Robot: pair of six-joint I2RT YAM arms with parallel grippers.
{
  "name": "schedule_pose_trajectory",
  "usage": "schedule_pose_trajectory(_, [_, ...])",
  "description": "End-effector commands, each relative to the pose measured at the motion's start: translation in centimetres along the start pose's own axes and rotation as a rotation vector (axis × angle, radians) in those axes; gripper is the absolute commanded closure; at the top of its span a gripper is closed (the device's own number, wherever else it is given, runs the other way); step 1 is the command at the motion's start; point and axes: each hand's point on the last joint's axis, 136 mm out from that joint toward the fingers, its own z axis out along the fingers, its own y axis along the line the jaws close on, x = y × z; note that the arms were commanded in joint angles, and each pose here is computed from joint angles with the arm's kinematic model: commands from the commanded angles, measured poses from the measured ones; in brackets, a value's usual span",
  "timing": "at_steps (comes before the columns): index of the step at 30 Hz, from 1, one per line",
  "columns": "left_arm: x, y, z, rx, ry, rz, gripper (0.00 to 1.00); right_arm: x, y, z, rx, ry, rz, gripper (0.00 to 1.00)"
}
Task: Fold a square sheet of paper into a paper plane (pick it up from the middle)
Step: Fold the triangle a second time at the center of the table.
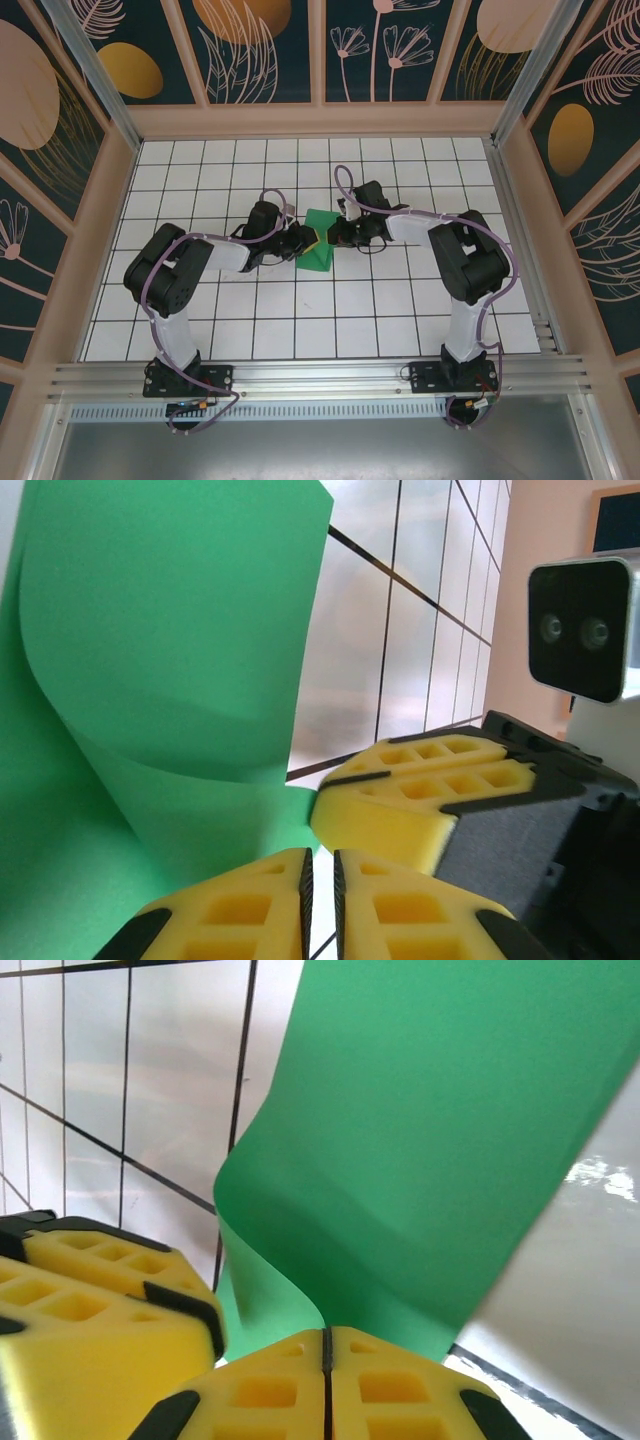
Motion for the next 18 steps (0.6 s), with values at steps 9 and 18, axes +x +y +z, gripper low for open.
schedule_pose_trajectory(9, [0.0, -1.1, 0.7, 0.047, 0.033, 0.026, 0.8, -0.6, -2.4, 0.7, 0.104, -0.008, -0.017, 0.93])
schedule_pose_trajectory(18, [0.1, -0.7, 1.2, 0.025, 0.052, 0.037, 0.8, -1.1, -2.4, 0.9, 0.106, -0.01, -0.032, 0.92])
